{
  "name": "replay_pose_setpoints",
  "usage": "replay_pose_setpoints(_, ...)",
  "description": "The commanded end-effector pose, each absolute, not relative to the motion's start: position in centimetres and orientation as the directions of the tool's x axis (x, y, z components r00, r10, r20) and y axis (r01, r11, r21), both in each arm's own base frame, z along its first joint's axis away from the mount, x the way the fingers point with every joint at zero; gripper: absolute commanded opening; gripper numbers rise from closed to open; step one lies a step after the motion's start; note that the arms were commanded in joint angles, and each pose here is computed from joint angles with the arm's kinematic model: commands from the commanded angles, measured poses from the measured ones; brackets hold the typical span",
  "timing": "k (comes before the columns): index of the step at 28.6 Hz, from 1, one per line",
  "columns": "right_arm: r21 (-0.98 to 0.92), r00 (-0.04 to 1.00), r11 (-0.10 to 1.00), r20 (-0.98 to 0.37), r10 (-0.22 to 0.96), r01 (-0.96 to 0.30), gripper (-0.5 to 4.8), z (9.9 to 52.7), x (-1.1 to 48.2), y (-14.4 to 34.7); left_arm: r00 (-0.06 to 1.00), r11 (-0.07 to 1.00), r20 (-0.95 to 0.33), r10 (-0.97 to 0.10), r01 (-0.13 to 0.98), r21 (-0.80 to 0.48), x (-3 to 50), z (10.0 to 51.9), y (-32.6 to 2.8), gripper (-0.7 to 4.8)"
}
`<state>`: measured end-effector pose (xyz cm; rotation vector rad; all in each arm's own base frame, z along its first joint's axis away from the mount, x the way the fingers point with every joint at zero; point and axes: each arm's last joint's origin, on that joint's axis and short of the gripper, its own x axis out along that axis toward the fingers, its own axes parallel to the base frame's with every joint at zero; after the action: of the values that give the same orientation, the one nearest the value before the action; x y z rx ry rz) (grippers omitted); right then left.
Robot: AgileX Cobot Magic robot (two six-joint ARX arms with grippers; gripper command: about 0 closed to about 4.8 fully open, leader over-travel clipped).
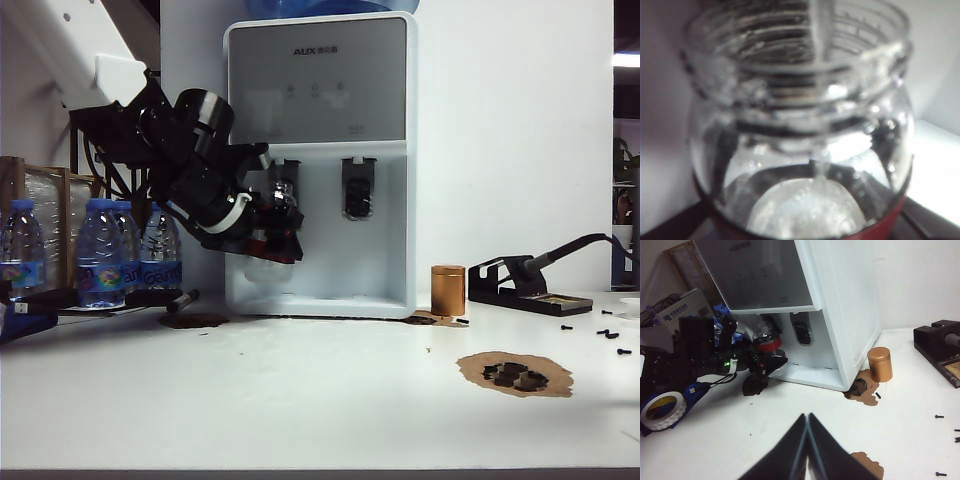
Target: Pick up the water bottle with two loops of red belts, then reach the front water dispenser and gently press the gray-black baffle horizontally to get a little water.
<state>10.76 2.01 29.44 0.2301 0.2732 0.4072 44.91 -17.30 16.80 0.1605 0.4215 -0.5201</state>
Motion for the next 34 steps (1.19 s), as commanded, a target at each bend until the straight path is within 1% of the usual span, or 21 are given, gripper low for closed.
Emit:
replay_pose_setpoints(1,0.265,0.885,0.891,-0.196,0.423,-0.368,-0.03,29.7,10.8,2.0,0.819,0.875,-0.382,-0.428,0.481,0.052,45.2,18.1,-17.0,-0.05)
replay_pose_setpoints(10,0.253,0.880,0.891,-0.203,0.429,-0.376,-0.03,29.6,10.7,2.1,0.812,0.874,-0.398,-0.427,0.483,0.047,45.2,17.9,-17.0,-0.05)
replay_pose_setpoints(15,0.255,0.844,0.858,-0.201,0.498,-0.445,-0.03,29.6,10.6,2.2,0.791,0.856,-0.402,-0.462,0.516,0.031,45.0,18.0,-17.2,-0.05)
replay_pose_setpoints(19,0.254,0.827,0.845,-0.205,0.523,-0.471,-0.03,29.5,10.6,2.3,0.770,0.839,-0.406,-0.491,0.544,0.017,44.4,18.4,-17.3,-0.05)
replay_pose_setpoints(22,0.252,0.826,0.844,-0.206,0.525,-0.473,-0.03,29.5,10.6,2.3,0.749,0.818,-0.399,-0.529,0.575,-0.004,43.5,19.1,-17.3,-0.05)
replay_pose_setpoints(28,0.252,0.825,0.844,-0.207,0.525,-0.474,-0.03,29.5,10.6,2.3,0.735,0.815,-0.422,-0.530,0.580,-0.013,41.7,19.1,-16.6,-0.05)
replay_pose_setpoints(34,0.252,0.816,0.835,-0.204,0.540,-0.490,-0.03,29.5,10.5,2.4,0.674,0.772,-0.452,-0.585,0.633,-0.056,38.6,18.7,-15.7,-0.05)
